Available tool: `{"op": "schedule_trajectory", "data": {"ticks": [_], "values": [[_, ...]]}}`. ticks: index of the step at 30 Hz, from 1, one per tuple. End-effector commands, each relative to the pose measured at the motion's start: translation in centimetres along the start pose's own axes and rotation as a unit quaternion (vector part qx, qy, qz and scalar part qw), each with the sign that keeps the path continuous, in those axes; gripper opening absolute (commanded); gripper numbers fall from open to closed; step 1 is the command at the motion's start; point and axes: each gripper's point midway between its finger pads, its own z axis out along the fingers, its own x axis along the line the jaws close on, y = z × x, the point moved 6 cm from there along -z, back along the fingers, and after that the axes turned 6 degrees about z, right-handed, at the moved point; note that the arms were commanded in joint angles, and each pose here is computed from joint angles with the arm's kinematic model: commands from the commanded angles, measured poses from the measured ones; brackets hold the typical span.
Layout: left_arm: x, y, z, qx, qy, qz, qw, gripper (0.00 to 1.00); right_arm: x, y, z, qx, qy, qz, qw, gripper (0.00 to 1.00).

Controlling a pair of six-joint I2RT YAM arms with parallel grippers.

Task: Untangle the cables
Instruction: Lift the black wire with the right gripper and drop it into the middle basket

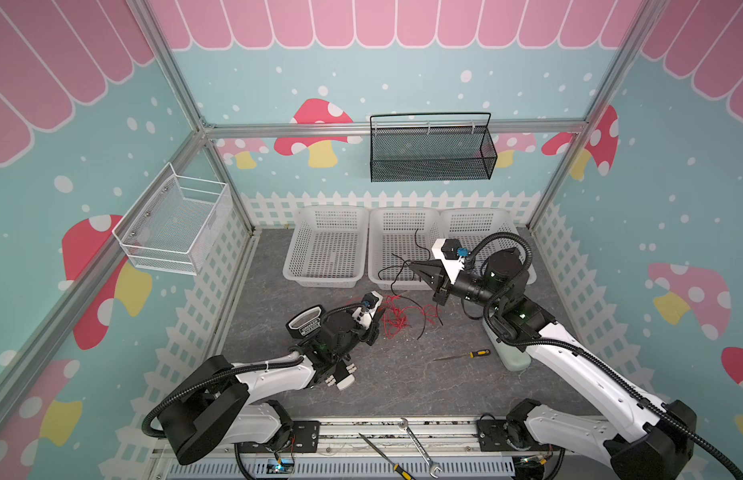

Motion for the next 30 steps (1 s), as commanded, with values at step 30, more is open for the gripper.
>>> {"op": "schedule_trajectory", "data": {"ticks": [30], "values": [[0.3,0.5,-1.2,-0.025,0.013,-0.008,1.000,0.21,-3.8,5.9,2.2,-0.062,-0.123,-0.115,0.984,0.00]]}}
